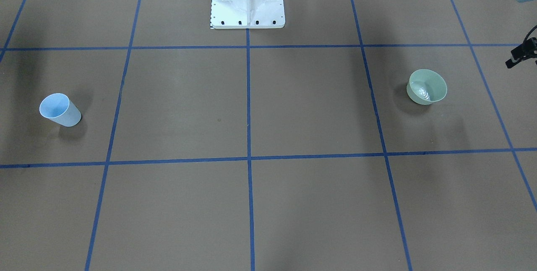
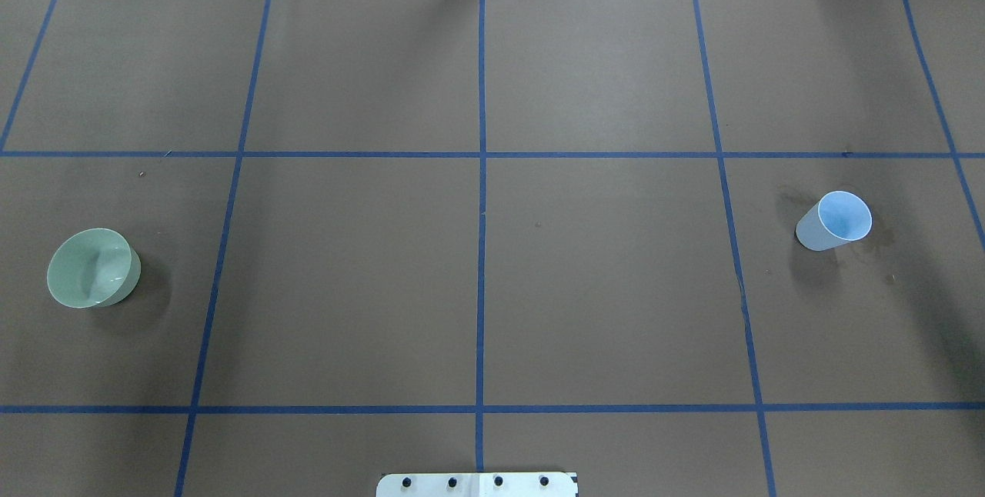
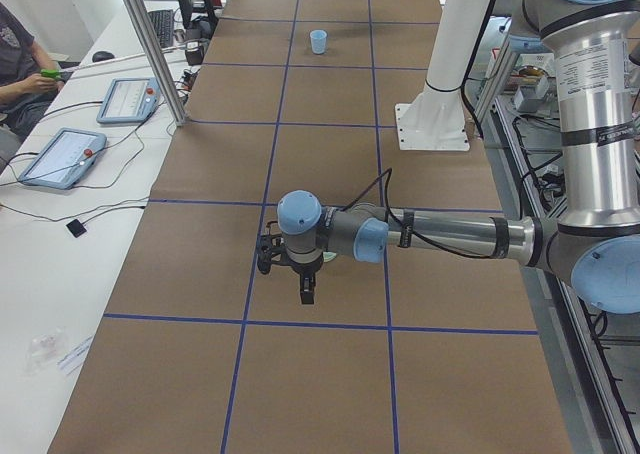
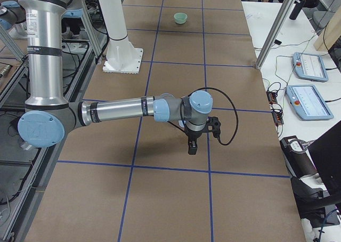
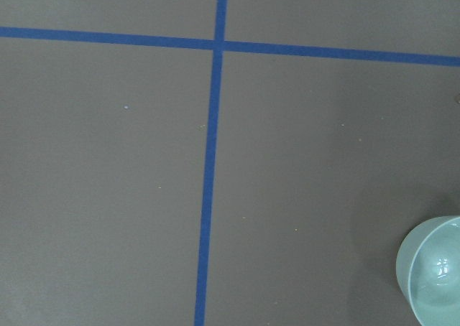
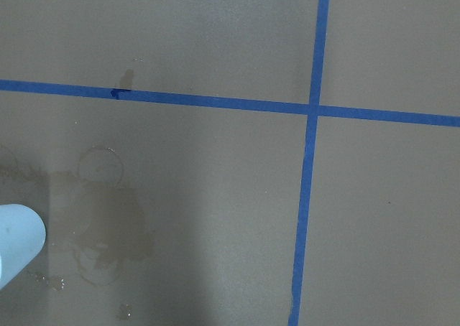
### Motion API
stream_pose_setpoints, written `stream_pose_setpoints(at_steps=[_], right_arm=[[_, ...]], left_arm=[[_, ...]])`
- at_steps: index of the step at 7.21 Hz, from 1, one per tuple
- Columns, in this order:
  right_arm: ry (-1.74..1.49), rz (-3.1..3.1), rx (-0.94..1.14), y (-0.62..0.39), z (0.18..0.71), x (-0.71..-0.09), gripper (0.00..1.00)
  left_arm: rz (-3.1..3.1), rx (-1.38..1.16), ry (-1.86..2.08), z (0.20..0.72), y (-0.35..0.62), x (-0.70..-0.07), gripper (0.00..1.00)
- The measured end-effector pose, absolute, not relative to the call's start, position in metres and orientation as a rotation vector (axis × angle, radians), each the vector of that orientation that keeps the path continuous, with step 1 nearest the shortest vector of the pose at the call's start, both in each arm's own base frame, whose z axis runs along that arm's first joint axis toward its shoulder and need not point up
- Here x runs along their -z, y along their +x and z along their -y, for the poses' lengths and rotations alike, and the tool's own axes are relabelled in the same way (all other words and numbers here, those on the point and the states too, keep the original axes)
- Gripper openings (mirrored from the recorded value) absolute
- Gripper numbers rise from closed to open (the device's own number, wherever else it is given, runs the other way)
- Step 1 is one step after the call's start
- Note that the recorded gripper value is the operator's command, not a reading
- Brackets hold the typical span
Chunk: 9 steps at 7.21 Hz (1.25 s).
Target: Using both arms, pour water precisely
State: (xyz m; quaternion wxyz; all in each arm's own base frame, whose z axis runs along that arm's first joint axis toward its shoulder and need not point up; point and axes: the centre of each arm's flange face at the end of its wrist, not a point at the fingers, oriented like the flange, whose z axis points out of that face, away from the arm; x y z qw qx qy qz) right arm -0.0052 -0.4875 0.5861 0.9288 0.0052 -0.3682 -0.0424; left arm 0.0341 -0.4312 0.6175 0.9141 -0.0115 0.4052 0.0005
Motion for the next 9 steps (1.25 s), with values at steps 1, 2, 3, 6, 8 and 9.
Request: stream_pose_setpoints(at_steps=[1,2,3,6,8,9], right_arm=[[0.013,0.755,0.088,-0.005,0.488,-0.585,0.99],[0.014,0.754,0.088,-0.006,0.488,-0.585,0.99],[0.014,0.753,0.089,-0.006,0.488,-0.585,0.99],[0.018,0.754,0.093,-0.007,0.49,-0.583,0.99],[0.014,0.754,0.103,-0.012,0.49,-0.582,0.99],[0.012,0.754,0.106,-0.014,0.49,-0.582,0.99]], left_arm=[[-0.844,-0.031,-0.014,0.434,0.052,-0.63,1.0],[-0.857,-0.048,-0.004,0.437,0.069,-0.639,1.0],[-0.868,-0.044,-0.008,0.44,0.086,-0.639,1.0],[-0.881,-0.099,-0.031,0.447,0.138,-0.63,1.0],[-0.884,-0.108,-0.047,0.458,0.177,-0.616,1.0],[-0.87,-0.111,-0.053,0.459,0.197,-0.611,0.82]])
